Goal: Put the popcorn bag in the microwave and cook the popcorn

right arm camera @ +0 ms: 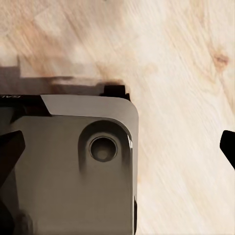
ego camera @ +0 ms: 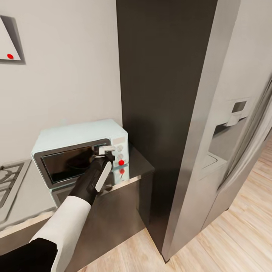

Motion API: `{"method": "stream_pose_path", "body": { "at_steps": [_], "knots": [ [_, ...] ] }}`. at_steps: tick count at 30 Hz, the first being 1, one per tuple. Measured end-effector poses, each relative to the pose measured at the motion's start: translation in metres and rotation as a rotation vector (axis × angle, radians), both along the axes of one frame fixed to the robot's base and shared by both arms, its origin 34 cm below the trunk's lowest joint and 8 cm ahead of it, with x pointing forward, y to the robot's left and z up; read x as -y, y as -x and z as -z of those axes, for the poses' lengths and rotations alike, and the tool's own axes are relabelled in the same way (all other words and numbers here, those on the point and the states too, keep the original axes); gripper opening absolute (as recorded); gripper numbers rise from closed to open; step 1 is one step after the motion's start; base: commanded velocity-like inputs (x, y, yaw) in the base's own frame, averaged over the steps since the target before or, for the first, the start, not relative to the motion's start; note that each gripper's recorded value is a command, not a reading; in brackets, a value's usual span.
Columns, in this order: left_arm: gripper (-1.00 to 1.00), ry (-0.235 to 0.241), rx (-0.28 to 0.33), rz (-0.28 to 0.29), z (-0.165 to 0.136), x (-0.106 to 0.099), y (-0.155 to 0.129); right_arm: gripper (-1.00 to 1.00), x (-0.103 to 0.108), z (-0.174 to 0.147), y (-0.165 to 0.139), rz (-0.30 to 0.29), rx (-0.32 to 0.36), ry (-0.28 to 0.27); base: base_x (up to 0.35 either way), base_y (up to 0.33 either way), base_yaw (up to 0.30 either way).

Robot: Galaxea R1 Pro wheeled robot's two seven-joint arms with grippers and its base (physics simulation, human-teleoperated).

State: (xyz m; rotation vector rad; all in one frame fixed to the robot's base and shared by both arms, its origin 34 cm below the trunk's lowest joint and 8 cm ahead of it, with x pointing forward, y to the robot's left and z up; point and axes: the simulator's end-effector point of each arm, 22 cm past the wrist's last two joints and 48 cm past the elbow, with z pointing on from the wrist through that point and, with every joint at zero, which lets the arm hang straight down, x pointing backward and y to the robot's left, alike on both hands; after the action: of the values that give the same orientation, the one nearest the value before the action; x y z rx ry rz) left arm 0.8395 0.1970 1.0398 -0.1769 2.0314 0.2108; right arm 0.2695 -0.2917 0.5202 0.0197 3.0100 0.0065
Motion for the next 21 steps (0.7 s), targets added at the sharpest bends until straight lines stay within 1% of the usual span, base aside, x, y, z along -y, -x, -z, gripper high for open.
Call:
{"method": "stream_pose_path", "body": {
  "at_steps": [5,6,9,11,15,21],
  "knots": [
    [1.00,0.001,0.000,0.000,0.000,0.000,0.000,1.00,0.000,0.000,0.000,0.000,0.000,0.000,0.112,0.000,0.000],
    [1.00,-0.006,-0.007,0.000,0.001,0.000,0.001,1.00,0.000,0.000,0.000,0.000,0.001,0.000,0.112,0.000,0.000],
    [1.00,-0.018,-0.025,-0.026,0.001,0.001,0.007,1.00,0.000,-0.001,0.000,0.000,0.003,0.000,0.112,0.000,0.000],
    [1.00,-0.037,-0.046,-0.039,0.002,0.000,0.012,1.00,0.000,-0.001,0.001,0.000,0.004,0.000,0.113,0.000,0.000],
    [1.00,-0.051,-0.084,-0.029,0.002,0.001,0.022,1.00,0.000,-0.004,0.002,0.000,0.012,0.000,0.097,0.000,0.000],
    [1.00,-0.054,-0.093,-0.028,0.003,0.000,0.024,1.00,0.000,-0.005,0.002,0.000,0.014,0.000,-0.006,0.000,0.000]
  ]
}}
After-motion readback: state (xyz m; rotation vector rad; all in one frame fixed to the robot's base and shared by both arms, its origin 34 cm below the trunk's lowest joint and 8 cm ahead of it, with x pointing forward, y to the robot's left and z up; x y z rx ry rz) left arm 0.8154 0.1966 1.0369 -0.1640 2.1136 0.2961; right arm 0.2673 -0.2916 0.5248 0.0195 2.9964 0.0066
